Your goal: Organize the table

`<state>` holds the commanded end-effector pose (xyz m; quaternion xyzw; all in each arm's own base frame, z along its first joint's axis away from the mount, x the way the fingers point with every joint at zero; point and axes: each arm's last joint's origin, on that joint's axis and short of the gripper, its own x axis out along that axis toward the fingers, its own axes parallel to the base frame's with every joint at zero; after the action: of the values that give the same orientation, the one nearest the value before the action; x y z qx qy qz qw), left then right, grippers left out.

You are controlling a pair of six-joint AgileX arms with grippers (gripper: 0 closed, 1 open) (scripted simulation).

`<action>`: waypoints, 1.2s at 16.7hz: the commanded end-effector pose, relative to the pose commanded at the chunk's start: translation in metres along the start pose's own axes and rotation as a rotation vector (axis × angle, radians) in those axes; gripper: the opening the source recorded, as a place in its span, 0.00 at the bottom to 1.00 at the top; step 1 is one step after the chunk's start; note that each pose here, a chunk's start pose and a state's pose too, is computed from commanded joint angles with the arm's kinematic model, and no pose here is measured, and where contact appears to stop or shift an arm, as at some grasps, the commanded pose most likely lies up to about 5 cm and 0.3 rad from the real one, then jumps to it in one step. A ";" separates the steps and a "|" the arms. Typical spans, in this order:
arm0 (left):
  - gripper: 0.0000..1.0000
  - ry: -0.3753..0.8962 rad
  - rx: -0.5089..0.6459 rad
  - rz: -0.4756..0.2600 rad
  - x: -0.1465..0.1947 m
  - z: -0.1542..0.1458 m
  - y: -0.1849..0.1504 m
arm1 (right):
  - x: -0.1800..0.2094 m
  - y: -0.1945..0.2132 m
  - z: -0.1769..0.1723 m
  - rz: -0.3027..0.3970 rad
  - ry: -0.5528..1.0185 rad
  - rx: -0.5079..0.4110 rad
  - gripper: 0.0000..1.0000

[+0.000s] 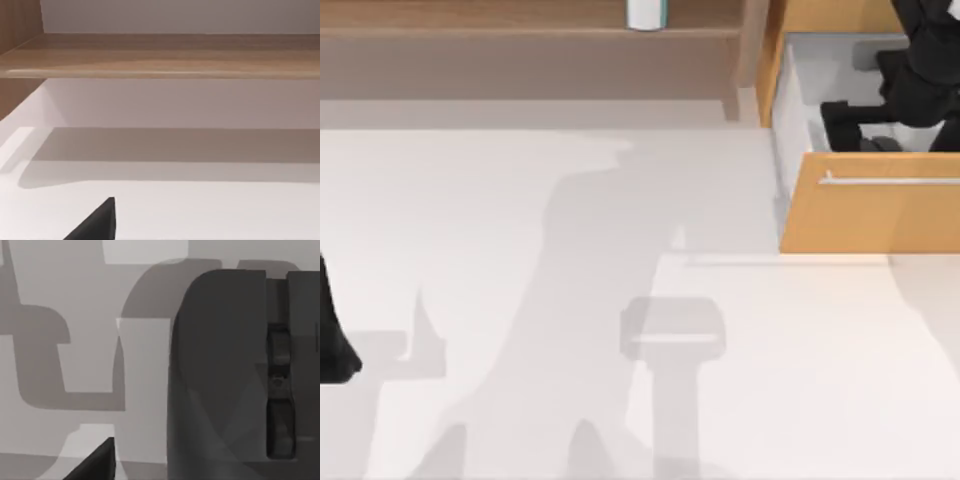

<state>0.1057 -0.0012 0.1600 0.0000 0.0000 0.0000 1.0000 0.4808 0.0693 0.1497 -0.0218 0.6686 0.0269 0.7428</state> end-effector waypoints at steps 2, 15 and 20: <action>1.00 0.000 0.000 0.000 0.000 0.000 0.000 | 0.000 0.000 0.000 0.000 -0.001 0.000 1.00; 1.00 0.000 0.000 0.000 0.000 0.000 0.000 | 0.019 0.000 0.002 0.000 0.001 0.000 0.77; 1.00 0.000 0.000 0.000 0.000 0.000 0.000 | 0.019 0.000 0.002 0.000 0.001 0.000 0.40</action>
<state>0.1057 -0.0012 0.1600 0.0000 0.0000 0.0000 1.0000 0.4846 0.0697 0.1311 -0.0219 0.6688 0.0271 0.7426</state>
